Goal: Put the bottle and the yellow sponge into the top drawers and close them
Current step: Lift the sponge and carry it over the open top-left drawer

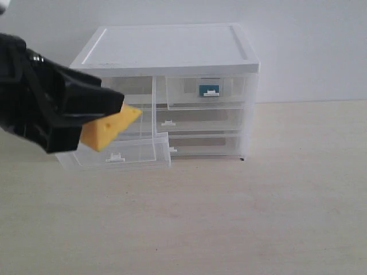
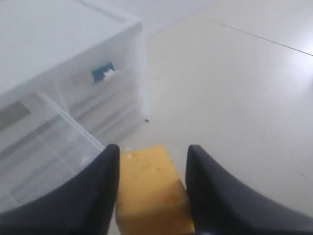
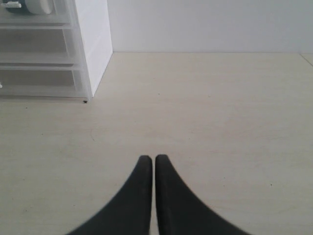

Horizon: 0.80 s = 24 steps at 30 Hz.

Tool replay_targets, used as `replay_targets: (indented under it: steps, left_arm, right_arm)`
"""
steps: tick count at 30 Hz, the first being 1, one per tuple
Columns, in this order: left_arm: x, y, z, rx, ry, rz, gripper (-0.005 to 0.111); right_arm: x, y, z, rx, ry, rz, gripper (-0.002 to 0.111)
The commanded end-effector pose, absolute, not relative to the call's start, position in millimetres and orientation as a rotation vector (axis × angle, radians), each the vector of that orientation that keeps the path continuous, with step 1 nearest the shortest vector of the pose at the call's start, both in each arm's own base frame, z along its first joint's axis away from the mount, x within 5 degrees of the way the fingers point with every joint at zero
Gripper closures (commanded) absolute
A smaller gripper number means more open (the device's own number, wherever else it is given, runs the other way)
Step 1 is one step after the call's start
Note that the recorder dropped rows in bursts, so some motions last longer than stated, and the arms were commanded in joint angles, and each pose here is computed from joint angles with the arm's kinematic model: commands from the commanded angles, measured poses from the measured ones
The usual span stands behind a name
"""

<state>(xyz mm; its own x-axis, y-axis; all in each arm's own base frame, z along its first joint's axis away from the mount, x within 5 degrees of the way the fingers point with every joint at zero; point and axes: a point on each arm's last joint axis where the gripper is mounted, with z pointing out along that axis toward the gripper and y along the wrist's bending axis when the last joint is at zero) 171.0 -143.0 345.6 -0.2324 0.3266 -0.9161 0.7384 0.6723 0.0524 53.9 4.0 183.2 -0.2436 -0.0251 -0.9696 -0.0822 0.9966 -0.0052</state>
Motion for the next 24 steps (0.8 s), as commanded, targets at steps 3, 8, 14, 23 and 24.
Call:
replay_targets:
  steps: [3,8,14,23,24]
  left_arm:
    - [213.5,-141.1,349.5,0.752,1.862,-0.302,0.103]
    - [249.2,-142.7,324.8,0.667,1.912,-0.238,0.103]
    - [275.4,-157.2,298.7,0.696,1.874,-0.209,0.103]
    - [297.8,-170.3,266.1,0.807,1.833,-0.136,0.103]
    - [298.7,-170.8,264.7,0.809,1.831,-0.135,0.103]
  right_arm:
    - [53.8,4.0,184.1,-0.078,1.804,0.052,0.108]
    - [53.8,4.0,184.1,-0.078,1.804,0.052,0.108]
    - [53.8,4.0,184.1,-0.078,1.804,0.052,0.108]
    - [53.9,4.0,184.3,-0.078,1.802,0.052,0.108]
    - [53.9,4.0,184.3,-0.078,1.802,0.052,0.108]
